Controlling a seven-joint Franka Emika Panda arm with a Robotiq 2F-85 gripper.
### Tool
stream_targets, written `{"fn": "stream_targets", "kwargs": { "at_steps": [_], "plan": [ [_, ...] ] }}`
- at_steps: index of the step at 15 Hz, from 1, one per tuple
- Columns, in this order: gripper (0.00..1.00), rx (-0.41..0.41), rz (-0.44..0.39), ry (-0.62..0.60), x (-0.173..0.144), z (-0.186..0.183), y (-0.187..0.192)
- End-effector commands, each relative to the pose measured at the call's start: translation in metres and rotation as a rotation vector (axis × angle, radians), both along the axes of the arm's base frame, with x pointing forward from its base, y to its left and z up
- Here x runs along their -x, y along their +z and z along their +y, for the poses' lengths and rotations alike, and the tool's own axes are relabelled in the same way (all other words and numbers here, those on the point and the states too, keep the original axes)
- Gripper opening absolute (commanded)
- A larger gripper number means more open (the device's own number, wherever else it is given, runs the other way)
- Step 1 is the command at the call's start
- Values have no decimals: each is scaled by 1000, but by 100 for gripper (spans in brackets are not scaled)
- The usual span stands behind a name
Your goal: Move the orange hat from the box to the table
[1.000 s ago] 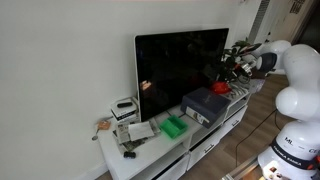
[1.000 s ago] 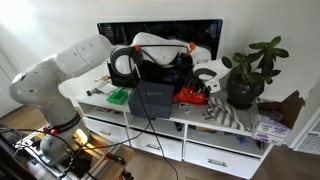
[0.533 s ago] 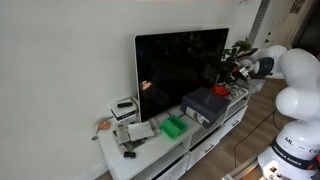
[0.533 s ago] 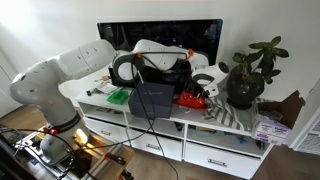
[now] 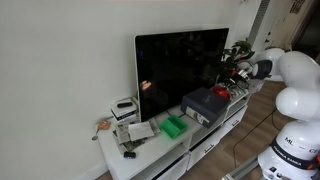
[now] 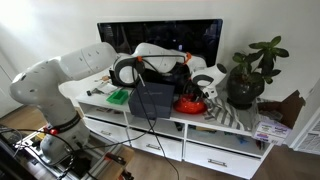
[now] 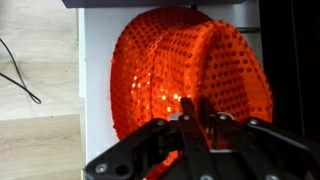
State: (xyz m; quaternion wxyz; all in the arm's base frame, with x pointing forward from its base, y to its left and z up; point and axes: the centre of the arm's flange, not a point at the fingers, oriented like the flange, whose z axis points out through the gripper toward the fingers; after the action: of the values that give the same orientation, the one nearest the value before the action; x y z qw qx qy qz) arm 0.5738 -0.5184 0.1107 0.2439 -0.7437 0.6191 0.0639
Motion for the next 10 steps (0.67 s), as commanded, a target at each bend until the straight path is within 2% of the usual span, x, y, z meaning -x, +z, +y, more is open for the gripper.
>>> {"fn": "stream_targets", "kwargs": {
  "at_steps": [1, 4, 6, 9, 10],
  "plan": [
    [44, -48, 13, 41, -11, -11, 17],
    [66, -59, 7, 98, -1, -16, 61],
    [81, -22, -6, 133, 8, -24, 89],
    [99, 96, 19, 207, 28, -32, 127],
    [100, 136, 34, 241, 36, -34, 138]
  ]
}}
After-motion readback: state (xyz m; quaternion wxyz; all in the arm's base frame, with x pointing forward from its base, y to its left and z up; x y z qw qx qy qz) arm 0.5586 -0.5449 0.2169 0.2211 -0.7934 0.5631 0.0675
